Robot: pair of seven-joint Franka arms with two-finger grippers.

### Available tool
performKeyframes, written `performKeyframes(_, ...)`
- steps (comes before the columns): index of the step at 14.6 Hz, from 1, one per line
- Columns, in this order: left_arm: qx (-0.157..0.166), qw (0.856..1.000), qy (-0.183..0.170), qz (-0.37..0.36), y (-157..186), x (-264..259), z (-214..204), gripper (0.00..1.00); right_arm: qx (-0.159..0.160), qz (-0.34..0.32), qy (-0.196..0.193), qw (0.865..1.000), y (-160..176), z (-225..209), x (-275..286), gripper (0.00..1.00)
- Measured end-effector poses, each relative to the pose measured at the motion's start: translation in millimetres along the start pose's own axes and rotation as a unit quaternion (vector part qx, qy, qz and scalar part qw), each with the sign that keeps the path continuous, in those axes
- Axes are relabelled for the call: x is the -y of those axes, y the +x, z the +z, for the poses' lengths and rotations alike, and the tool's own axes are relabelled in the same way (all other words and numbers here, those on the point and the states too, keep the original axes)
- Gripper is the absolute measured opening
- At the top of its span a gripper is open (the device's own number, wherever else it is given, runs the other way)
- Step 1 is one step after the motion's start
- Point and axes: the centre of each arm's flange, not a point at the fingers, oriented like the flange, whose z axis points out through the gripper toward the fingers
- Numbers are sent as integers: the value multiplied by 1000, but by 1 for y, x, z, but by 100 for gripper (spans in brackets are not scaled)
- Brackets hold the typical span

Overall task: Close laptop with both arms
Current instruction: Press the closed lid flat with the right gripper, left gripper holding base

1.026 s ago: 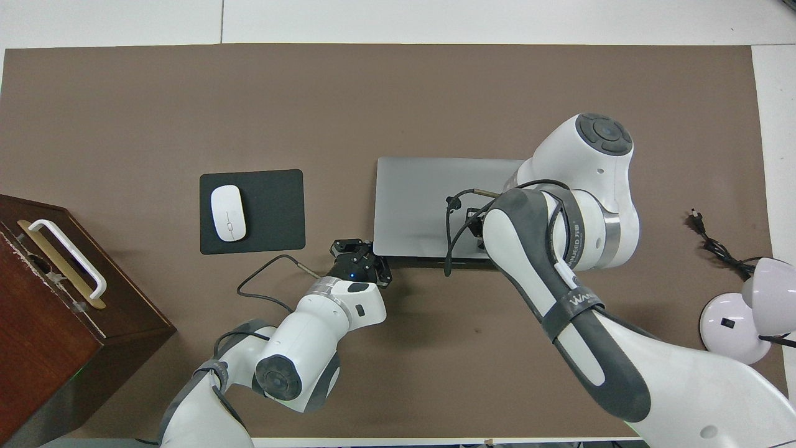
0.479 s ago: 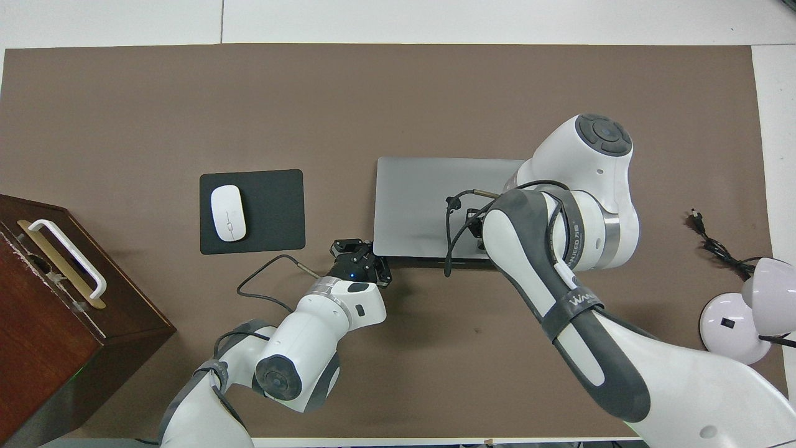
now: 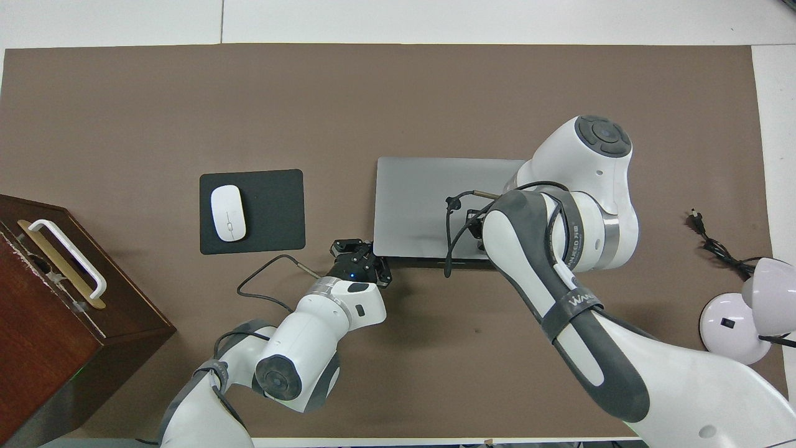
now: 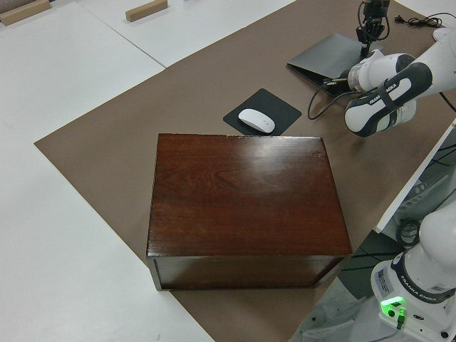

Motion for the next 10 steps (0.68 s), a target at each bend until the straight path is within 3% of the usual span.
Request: performKeyframes(10,0,1000,0,0,0,0,0,1,-7,-6,0,1000,-6,6,6,1)
